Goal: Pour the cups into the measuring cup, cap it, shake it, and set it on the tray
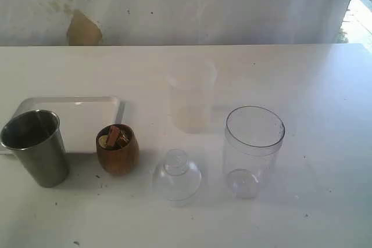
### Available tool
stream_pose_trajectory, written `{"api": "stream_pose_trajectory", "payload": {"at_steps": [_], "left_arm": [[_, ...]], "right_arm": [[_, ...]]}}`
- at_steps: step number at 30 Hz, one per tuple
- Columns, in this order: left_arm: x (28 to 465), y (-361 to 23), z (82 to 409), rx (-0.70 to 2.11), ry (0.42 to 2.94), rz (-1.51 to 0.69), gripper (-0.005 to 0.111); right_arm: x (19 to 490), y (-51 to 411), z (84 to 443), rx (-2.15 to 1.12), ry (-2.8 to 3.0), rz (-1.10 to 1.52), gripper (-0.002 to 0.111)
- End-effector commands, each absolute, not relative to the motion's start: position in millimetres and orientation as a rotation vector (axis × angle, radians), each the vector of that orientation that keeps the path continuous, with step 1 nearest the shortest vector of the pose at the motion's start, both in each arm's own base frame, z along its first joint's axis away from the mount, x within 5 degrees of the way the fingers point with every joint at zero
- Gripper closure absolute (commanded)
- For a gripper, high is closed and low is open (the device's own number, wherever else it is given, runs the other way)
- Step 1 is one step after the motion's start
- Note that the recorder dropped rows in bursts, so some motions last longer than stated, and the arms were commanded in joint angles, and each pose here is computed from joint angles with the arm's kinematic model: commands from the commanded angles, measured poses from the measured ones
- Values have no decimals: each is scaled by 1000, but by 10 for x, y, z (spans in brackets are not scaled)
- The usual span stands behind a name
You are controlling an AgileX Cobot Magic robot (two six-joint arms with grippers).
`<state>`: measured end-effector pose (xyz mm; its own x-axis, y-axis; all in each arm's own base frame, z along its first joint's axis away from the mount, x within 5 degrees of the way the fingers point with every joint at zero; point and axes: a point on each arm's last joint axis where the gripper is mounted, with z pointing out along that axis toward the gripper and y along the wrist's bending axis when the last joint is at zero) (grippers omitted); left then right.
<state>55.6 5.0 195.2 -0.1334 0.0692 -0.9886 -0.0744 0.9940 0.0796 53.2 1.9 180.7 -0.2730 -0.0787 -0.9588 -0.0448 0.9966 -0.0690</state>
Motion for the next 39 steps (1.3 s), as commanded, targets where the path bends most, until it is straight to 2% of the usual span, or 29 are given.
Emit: {"api": "stream_pose_trajectory", "payload": {"at_steps": [1,5,14,20,23,28,31,39], "left_arm": [[556,50,1949,3,1687,131,106],[562,45,2104,-3,1516,125,106],[503,34,2381,-385,1151,-440,106],[398,-64,2579,-263,933,-600,106],[392,-85,2709,-249,963,-603,107],[452,-145,3124,-128,1025,-510,107],[494,-199,3355,-74,1017,-563,107],[705,-360,3663,113,1053,-677,104]], "right_arm": [[533,19,1816,-90,1832,-33,108],[533,19,1816,-90,1832,-33,108],[533,19,1816,-90,1832,-33,108],[533,19,1816,-90,1832,-33,108],[533,19,1816,-90,1832,-33,108],[533,19,1816,-90,1832,-33,108],[533,19,1816,-90,1832,-33,108],[533,19,1816,-90,1832,-33,108]]}}
